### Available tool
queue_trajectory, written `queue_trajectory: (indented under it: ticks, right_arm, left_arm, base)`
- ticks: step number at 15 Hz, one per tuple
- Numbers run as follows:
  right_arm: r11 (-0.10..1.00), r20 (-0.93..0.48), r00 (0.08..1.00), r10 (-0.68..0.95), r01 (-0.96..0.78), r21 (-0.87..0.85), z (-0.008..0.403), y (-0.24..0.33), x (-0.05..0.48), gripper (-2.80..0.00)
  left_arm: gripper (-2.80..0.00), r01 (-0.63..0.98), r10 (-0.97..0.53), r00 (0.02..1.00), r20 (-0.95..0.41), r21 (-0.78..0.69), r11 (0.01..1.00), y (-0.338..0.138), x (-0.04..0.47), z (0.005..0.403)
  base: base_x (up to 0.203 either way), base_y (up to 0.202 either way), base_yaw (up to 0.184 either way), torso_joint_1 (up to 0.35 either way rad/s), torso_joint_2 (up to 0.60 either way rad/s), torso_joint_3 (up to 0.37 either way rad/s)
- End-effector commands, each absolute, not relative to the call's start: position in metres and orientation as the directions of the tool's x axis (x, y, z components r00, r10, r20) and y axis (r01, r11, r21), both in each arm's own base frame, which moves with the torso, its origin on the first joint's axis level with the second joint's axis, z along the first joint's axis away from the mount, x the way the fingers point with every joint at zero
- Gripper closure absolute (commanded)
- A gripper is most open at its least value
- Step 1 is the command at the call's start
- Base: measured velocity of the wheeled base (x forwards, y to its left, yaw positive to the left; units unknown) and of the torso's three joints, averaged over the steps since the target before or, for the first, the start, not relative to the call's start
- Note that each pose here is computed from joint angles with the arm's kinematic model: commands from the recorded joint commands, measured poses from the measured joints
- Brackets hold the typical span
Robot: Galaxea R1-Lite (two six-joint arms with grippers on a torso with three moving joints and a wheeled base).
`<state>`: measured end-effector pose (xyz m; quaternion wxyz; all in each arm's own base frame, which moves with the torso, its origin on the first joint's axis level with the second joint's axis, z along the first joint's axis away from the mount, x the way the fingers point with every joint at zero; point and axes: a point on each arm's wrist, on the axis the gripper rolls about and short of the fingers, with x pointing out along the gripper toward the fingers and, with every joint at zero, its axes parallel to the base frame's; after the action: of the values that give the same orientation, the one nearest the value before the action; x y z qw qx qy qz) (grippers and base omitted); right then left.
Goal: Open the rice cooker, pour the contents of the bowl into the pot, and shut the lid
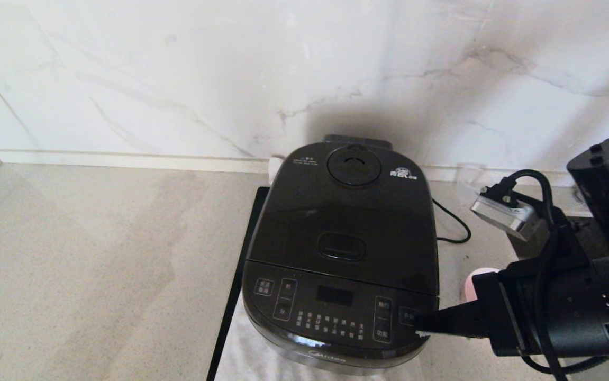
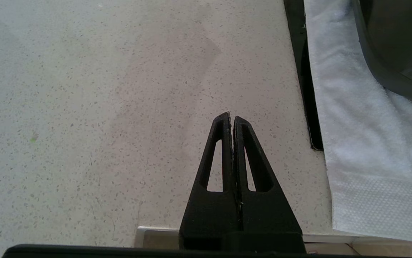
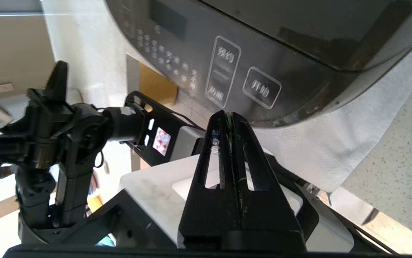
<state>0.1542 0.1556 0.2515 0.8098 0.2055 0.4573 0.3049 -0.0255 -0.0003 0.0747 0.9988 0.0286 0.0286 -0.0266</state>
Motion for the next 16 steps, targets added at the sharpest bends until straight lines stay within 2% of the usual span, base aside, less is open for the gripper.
queue_trajectory:
  ticks: [1,16]
  right_arm:
    - [0.741,-0.638,0.378,0.670,-0.288,0.607,0.2444,0.1607,0.1591,0.00]
    - [0.747,-0.649,0.374,0.663,-0.270,0.607,0.2410,0.1612,0.1630,0.00]
  left_arm:
    - [0.00,0.055,-0.052,0.997,-0.058,0.056,0.997,-0.0003,-0.0255,0.0746]
    - [0.00,0.055,-0.052,0.997,-0.057,0.056,0.997,-0.0003,-0.0256,0.0746]
  base:
    - [0.000,0.000,0.000,0.000,0.00,0.000]
    - [0.000,0.000,0.000,0.000,0.00,0.000]
